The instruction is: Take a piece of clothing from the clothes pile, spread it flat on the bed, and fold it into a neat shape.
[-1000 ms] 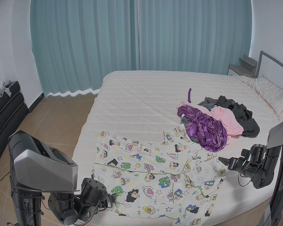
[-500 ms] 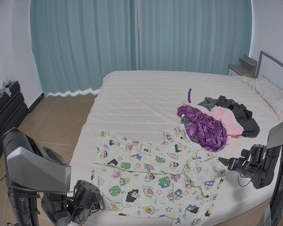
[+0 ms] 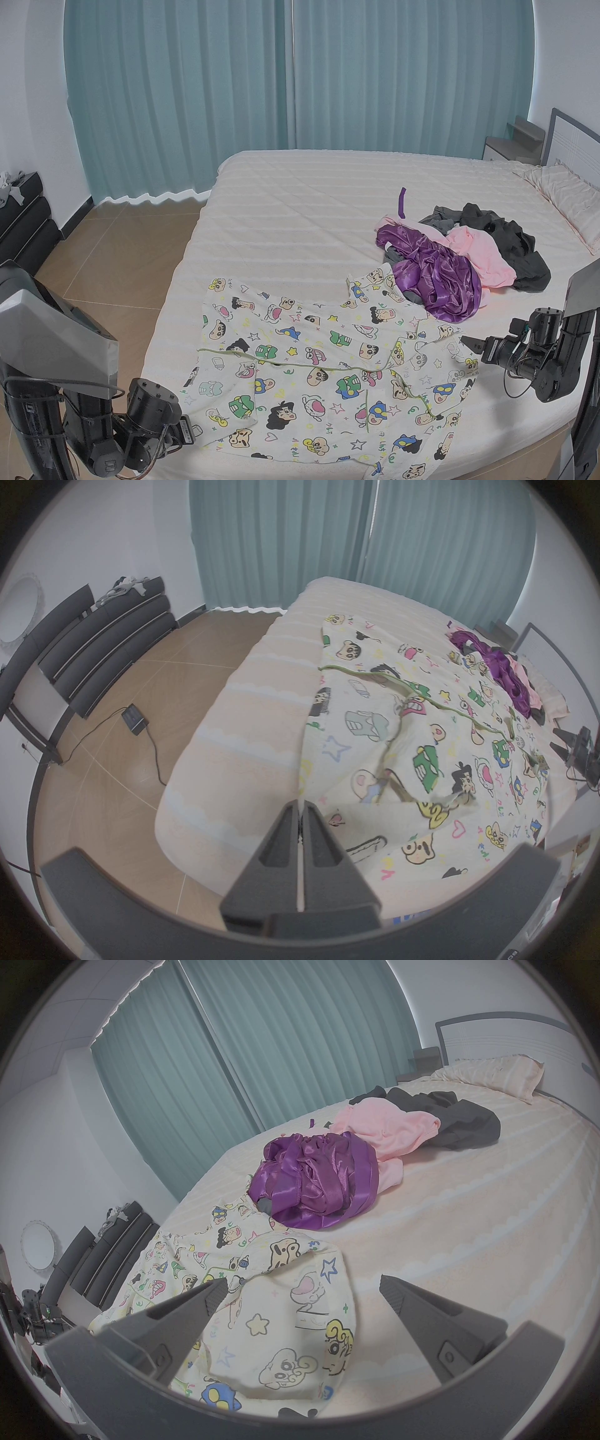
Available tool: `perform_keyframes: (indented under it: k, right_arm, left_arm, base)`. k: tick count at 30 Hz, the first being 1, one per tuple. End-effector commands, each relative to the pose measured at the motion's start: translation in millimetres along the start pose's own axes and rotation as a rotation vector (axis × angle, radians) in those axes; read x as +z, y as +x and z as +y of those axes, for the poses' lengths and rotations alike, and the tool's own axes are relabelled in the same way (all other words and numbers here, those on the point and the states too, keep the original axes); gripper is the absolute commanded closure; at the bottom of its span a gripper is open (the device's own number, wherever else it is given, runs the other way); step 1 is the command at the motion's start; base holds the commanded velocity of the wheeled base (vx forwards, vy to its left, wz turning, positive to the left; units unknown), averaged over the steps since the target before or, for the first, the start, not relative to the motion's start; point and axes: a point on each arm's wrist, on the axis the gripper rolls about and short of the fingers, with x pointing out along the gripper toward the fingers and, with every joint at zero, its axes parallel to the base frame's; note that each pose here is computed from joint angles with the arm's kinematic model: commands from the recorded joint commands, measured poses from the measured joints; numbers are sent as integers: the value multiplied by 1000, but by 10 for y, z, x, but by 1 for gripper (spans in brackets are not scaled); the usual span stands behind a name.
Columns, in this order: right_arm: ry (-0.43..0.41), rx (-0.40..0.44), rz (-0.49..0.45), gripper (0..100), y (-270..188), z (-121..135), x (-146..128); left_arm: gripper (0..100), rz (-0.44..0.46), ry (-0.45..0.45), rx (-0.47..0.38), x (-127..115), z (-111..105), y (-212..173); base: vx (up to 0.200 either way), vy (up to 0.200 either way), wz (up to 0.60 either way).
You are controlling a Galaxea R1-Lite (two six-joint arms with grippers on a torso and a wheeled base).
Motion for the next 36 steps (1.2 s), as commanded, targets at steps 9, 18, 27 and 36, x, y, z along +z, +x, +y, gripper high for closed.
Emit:
perform_keyframes:
  k: [9, 18, 27, 36]
  right_arm:
    - [2, -2, 8, 0, 7, -7, -20]
    - [3, -2, 11, 0, 8, -9, -25]
    - [5, -4, 16, 0, 20, -16, -40]
    - [5, -4, 16, 0, 15, -15, -40]
  left_arm:
    - [100, 51, -46, 92, 55, 255, 38]
    - [100, 110, -95, 90, 146, 517, 134]
    - [0, 145, -104, 61, 114, 520, 171]
    - [0, -118, -280, 11, 529, 751, 99]
  base:
    - [0, 0, 0]
    - [0, 0, 0]
    - [0, 0, 0]
    - [0, 0, 0]
